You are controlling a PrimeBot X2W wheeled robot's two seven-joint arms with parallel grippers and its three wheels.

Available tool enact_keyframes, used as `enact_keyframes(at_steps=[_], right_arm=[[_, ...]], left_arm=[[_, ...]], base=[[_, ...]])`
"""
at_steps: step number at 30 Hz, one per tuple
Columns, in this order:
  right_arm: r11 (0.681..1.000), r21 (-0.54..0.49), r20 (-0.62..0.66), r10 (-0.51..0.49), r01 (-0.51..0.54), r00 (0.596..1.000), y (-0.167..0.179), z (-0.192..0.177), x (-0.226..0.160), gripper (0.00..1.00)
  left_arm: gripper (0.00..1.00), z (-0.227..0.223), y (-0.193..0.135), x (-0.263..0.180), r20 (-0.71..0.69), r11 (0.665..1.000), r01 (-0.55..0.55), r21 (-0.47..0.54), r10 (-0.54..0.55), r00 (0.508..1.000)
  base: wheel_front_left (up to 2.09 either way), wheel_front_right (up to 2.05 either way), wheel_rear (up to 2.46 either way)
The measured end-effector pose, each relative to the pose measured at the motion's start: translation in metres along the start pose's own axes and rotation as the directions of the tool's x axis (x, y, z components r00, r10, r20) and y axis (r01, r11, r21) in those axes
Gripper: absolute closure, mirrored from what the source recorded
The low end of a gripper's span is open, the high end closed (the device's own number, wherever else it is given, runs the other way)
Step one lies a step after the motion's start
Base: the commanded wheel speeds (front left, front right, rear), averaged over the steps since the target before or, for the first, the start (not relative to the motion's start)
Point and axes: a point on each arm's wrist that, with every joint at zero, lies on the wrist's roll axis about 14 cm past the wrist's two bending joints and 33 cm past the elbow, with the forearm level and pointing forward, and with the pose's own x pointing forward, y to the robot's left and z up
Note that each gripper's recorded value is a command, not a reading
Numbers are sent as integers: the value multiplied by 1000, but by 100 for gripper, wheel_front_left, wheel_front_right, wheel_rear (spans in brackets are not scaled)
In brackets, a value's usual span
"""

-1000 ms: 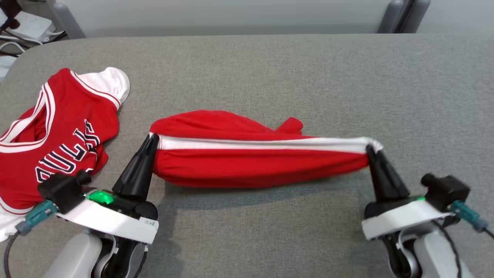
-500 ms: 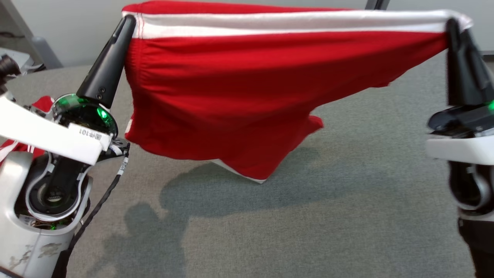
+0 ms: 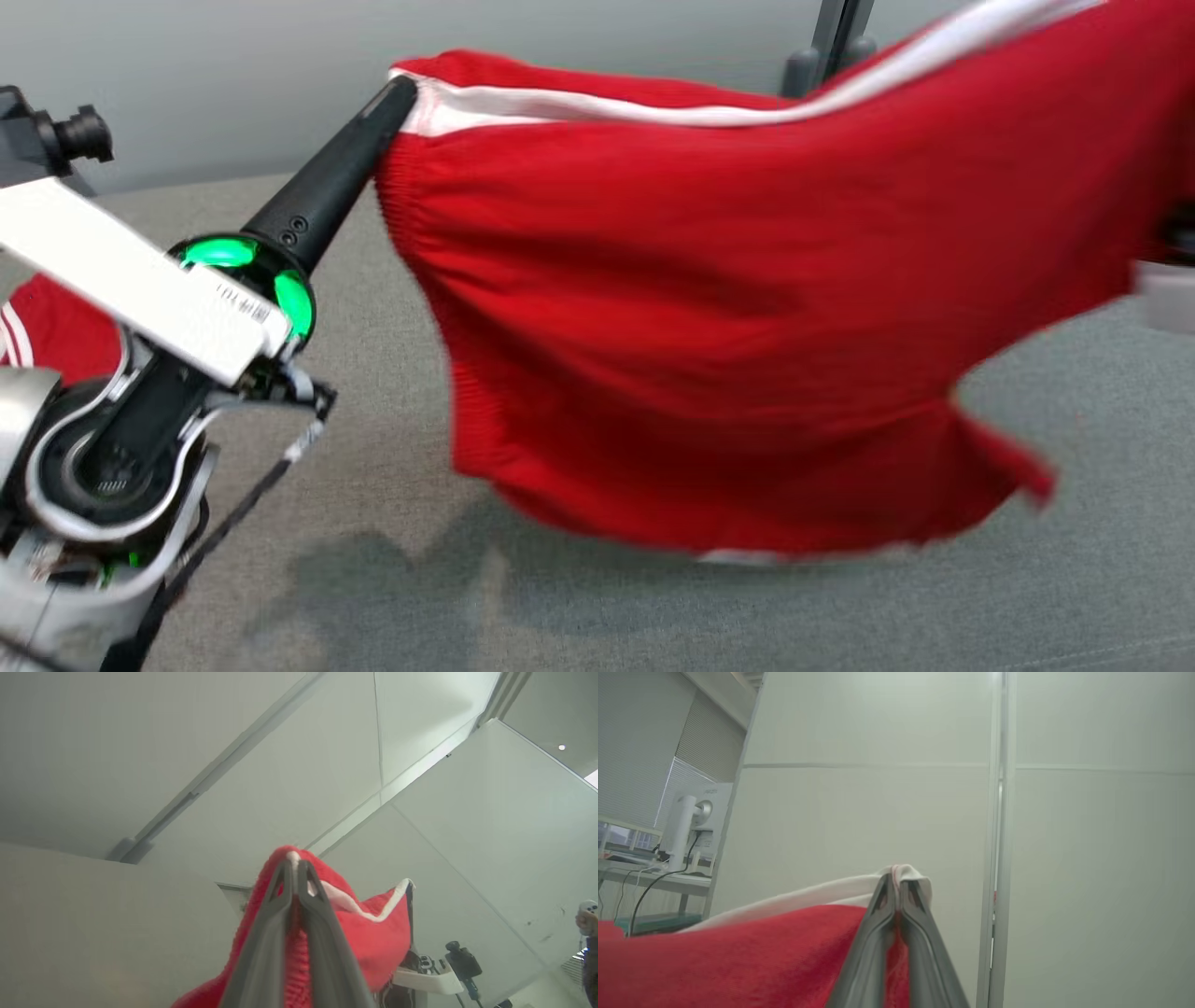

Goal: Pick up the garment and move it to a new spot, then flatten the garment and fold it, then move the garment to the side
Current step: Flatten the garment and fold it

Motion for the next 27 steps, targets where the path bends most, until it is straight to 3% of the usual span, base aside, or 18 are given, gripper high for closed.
enact_keyframes(at_steps=[1,2,4,6,7,9,11,13,15,18,20,21,24,27], right_arm=[[999,39,-76,13,-10,997,6,-25,4,100],[994,106,-233,47,-22,971,21,-81,10,100],[988,147,-374,93,-41,923,38,-132,20,100],[986,163,-435,114,-47,893,48,-160,39,100],[986,158,-418,109,-45,902,49,-162,55,100],[991,135,-279,44,-6,959,34,-134,95,100],[996,87,-200,12,5,980,22,-105,128,100],[999,44,-182,16,-8,983,21,-94,143,100],[999,-2,-248,35,-37,968,25,-117,138,100],[998,-3,-439,52,-59,897,37,-192,96,100],[999,26,-558,46,-38,828,41,-241,54,100],[999,48,-657,39,-10,753,42,-282,9,100],[996,78,-780,35,41,625,49,-331,-63,100],[989,110,-860,46,97,507,63,-359,-129,100]], left_arm=[[100,1,20,3,5,998,-57,2,57,998],[100,9,65,10,37,982,-174,76,172,984],[100,22,109,18,83,947,-276,165,266,961],[100,44,142,29,159,886,-351,302,316,935],[100,62,151,35,229,851,-383,359,318,920],[100,91,135,56,315,753,-348,559,196,929],[100,115,89,79,362,689,-255,678,-11,932],[100,130,66,87,380,646,-225,729,-109,919],[100,129,83,89,365,646,-223,730,-92,927],[100,90,162,81,298,665,-279,693,87,950],[100,41,214,66,201,684,-289,669,208,957],[100,-6,254,47,105,703,-294,647,300,948],[100,-39,298,19,74,735,-379,562,412,908],[100,-63,321,-8,61,740,-446,503,485,873]], base=[[0,0,0],[0,0,0],[0,0,0],[0,0,0],[0,0,0],[0,0,0],[0,0,0],[0,0,0],[0,0,0],[0,0,0],[0,0,0],[0,0,0],[0,0,0],[0,0,0]])
